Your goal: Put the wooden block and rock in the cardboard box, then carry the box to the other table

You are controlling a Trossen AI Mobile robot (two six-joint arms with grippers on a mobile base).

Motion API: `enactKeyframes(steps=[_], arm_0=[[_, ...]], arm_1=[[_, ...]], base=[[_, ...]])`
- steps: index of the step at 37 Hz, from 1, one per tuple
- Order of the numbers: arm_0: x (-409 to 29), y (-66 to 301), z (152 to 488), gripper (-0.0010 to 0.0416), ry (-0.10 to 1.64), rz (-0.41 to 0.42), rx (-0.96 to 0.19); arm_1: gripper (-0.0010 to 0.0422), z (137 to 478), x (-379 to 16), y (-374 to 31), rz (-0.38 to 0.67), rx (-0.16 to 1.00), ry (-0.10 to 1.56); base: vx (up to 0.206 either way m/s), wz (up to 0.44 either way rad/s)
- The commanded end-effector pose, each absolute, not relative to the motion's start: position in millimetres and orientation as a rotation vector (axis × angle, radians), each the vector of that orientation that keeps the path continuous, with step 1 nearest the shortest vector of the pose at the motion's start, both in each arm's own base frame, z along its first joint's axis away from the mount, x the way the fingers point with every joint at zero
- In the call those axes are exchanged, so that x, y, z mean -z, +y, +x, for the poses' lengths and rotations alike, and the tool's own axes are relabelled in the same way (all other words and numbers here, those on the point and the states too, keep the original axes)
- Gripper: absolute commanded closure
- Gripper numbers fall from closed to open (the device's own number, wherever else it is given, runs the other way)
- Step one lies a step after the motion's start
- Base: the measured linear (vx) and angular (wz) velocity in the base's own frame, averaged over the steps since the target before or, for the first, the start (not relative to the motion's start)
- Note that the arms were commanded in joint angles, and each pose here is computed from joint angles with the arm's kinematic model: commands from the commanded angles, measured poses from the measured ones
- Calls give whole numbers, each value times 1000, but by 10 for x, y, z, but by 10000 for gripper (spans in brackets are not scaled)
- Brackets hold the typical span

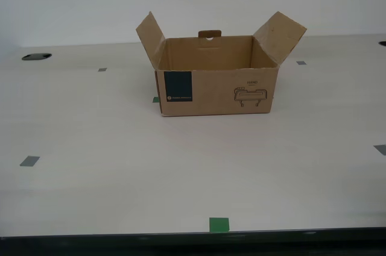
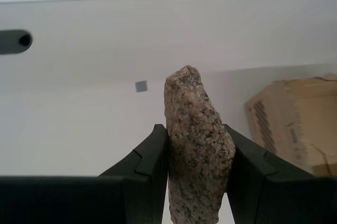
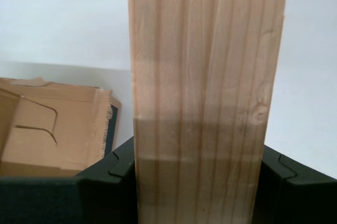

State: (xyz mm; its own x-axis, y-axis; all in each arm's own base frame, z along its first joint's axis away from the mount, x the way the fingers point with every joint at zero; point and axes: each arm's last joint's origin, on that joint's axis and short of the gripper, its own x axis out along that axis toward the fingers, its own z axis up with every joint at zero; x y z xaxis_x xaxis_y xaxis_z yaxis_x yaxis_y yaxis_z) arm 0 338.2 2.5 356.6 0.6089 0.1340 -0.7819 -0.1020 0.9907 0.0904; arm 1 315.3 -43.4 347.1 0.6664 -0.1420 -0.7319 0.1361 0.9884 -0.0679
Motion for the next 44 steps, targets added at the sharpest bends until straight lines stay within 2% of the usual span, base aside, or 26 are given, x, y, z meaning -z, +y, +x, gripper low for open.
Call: enactKeyframes(steps=[1,23,31,44], arm_0=[[-3684,33,3288,406,870,43,-139],[-4097,154,2954,407,771,61,-222],[-4243,311,2860,406,719,116,-414],[-4362,576,2775,406,696,82,-513]], arm_1=[[413,3111,-3608,-549,2,202,804],[413,2811,-4403,-1163,55,425,582],[413,2721,-4525,-1336,61,492,519],[413,2694,-4466,-1617,70,614,503]], base=[[0,0],[0,0],[0,0],[0,0]])
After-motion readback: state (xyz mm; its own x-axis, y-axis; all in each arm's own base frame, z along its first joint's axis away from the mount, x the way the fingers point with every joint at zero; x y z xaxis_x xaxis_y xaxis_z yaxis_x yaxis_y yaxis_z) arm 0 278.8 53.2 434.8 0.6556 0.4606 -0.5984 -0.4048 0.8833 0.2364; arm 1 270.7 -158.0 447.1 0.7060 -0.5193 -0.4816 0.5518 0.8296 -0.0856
